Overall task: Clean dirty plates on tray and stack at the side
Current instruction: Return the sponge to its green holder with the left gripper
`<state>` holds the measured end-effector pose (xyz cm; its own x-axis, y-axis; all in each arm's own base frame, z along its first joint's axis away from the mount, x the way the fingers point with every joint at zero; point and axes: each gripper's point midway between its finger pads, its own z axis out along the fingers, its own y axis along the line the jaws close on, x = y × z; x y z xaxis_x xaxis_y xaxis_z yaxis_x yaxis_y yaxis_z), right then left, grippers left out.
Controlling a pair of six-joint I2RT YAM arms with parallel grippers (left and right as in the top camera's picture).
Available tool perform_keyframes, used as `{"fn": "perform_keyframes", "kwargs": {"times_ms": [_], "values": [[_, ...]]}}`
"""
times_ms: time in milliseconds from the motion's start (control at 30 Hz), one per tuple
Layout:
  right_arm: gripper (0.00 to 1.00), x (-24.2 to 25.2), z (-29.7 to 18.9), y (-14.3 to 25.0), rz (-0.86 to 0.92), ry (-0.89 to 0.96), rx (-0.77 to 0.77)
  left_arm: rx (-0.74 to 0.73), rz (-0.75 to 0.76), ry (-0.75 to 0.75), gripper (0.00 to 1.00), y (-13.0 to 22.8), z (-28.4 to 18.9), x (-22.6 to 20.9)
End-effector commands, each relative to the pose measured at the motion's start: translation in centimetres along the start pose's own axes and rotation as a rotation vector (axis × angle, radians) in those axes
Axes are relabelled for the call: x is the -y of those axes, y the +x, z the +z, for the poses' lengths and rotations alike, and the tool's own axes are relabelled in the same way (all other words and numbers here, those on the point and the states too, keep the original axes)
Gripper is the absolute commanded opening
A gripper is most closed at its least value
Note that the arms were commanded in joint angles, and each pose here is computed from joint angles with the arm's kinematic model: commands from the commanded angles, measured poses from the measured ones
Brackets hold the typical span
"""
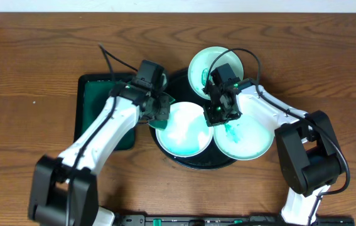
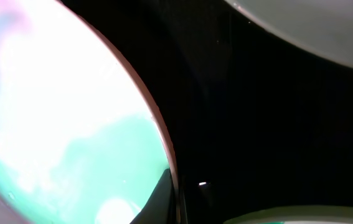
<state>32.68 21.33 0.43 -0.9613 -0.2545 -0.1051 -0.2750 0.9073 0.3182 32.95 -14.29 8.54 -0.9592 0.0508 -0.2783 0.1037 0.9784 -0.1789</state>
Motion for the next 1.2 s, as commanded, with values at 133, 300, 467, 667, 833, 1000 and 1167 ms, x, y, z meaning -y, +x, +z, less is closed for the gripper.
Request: {"fn": "perform_keyframes", "kwargs": {"times_ms": [133,300,467,667,833,1000,1167], "values": [[0.01,-1.4,0.3,0.2,-0.018,-0.075,-0.01,0.057,-0.18,-0.228,0.07,-1.4,-1.6,-8.4],[0.01,-1.4,0.3,0.2,-0.018,-0.075,-0.01,0.084,-0.321,-0.268,0.07,-1.9,-2.5,-13.5],[0.01,-1.3,0.3,0.0,-0.039,-0.071,-0.002,0.086,-0.422,-0.298,0.07,-1.6,-2.8,-17.4],[0.01,-1.3,0.3,0.0,-0.04,-0.069,-0.002,-0.009,-0.455,-0.239,0.07,-0.5,0.6,-18.4],[0.01,-1.2,0.3,0.2,-0.048,-0.067,-0.011,-0.077,-0.461,-0.237,0.07,0.5,2.9,-18.6],[0.01,-1.3,0.2,0.2,-0.055,-0.068,-0.009,-0.078,-0.462,-0.222,0.56,0.5,3.0,-18.4],[0.01,-1.8,-0.9,-0.6,-0.088,-0.074,0.026,-0.079,-0.463,-0.222,0.78,0.5,3.0,-18.4]]}}
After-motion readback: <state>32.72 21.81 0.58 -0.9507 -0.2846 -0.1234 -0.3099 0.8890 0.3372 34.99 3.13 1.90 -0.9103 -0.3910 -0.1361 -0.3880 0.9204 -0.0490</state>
